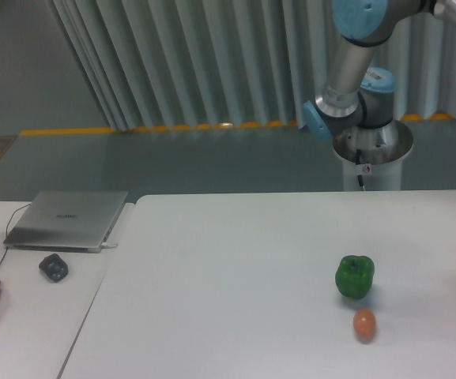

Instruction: Place the red pepper on the table

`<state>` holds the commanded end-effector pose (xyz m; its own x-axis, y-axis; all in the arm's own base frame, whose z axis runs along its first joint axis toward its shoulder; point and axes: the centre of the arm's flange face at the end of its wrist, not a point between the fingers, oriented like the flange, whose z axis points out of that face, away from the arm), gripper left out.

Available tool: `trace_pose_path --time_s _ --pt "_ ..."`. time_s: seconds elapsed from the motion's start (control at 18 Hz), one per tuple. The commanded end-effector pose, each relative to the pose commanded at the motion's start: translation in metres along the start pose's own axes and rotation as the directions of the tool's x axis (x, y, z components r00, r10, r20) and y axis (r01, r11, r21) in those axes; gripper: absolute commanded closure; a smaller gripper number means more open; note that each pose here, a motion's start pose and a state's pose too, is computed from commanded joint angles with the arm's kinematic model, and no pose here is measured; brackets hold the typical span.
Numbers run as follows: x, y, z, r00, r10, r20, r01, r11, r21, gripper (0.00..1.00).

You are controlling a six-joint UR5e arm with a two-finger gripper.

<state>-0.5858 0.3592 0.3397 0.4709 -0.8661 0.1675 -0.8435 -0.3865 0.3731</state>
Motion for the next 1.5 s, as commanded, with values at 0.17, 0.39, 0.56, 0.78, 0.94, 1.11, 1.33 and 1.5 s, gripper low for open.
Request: trace_pose_path --time_s 0.17,0.39,0.56,0.78,0.94,1.11,1.33,1.5 --pt "0.003 0.003 0.011 1.0 -0.004 -0.005 0.004 1.0 0.001 0.0" --pt "0.007 -0.003 0.033 0.999 -0.008 -0.035 0.009 1.0 0.023 0.0" --pt "0.016 0.008 0.047 0.998 -0.036 -0.054 0.038 0.999 0.039 0.0" --pt "0.015 0.004 0.049 0.995 -0.077 -0.067 0.08 0.996 0.036 0.0" --pt "0.012 0.0 0.051 0.994 -0.084 -0.066 0.087 0.995 0.044 0.0" --pt "0.012 -0.003 0.057 0.993 -0.098 -0.072 0.102 0.993 0.053 0.0" --pt "0.009 -0.006 0.063 0.991 -0.107 -0.08 0.111 0.992 0.06 0.03" --pt "0.009 -0.004 0.06 0.991 -0.11 -0.075 0.115 0.992 0.06 0.04"
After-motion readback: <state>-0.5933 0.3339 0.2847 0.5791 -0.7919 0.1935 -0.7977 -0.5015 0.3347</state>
